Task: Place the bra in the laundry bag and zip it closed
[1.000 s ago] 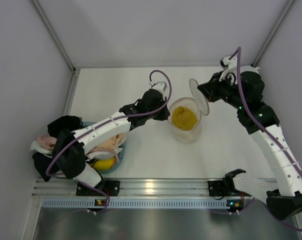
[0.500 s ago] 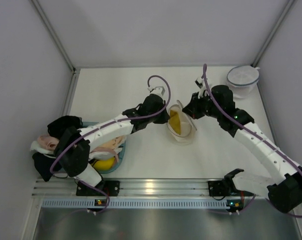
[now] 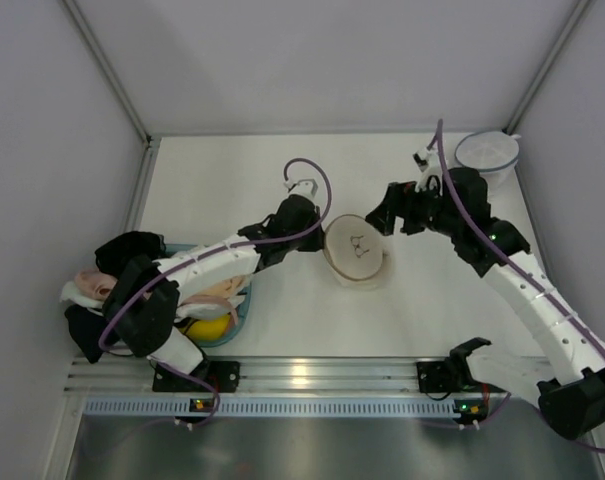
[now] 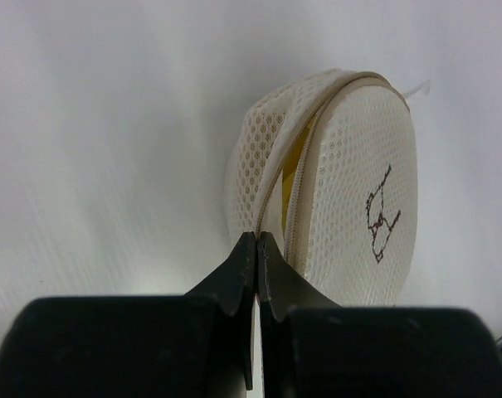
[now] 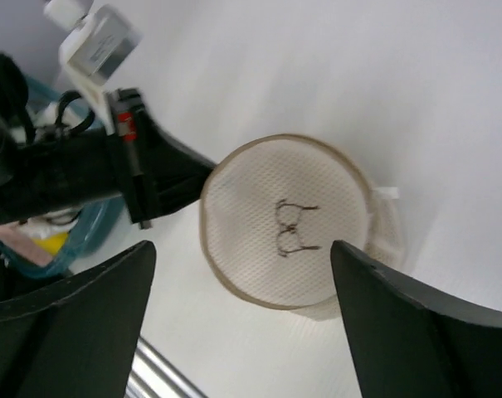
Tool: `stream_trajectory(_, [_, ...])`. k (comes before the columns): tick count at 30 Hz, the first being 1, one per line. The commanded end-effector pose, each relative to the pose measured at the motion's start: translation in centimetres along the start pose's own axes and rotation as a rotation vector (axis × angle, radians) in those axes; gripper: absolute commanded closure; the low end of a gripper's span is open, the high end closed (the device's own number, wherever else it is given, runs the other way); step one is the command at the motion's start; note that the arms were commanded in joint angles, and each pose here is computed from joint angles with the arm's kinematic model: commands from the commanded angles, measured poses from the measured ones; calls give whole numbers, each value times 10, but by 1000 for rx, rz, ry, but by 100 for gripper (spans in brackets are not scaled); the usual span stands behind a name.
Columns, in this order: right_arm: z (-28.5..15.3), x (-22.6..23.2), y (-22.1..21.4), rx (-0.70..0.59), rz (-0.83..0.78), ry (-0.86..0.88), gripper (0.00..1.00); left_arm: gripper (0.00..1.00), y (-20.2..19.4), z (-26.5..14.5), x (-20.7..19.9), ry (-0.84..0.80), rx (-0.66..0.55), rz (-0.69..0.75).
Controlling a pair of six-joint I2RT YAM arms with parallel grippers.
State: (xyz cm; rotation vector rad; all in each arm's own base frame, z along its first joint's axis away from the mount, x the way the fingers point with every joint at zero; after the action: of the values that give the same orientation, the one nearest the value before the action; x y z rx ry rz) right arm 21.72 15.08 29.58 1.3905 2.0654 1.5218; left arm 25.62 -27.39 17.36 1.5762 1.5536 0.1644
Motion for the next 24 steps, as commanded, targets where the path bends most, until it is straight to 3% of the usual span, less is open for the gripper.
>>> stream_trajectory(1, [-12, -39, 5, -75, 138, -182, 18, 100, 32, -16, -1, -63, -127, -1])
stream_trajectory(2, [-4, -53, -16, -39, 188, -201, 23, 100, 32, -16, 0, -66, -124, -2])
stream_trajectory(3, [1, -60, -15, -95, 210, -191, 28, 100, 33, -17, 2, -72, -125, -5])
stream_trajectory(9, [30, -78, -62, -116, 323, -158, 39, 100, 30, -12, 10, -115, -99, 11])
stream_trajectory(24, [73, -104, -67, -342, 417, -154, 39, 100, 17, 0, 14, -163, -25, -8])
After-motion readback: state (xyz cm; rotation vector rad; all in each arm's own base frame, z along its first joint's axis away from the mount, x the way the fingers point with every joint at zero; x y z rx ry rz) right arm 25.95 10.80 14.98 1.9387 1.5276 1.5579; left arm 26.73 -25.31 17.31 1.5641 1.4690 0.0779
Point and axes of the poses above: each gripper's point midway between its finger pads, its own z axis out along the fingers, its own x axis along the line the jaws close on, y = z × x, the point moved 8 cm from there along -z, back along the fingers, and after that the axes turned 4 degrees about -z, right-handed, at the moved point
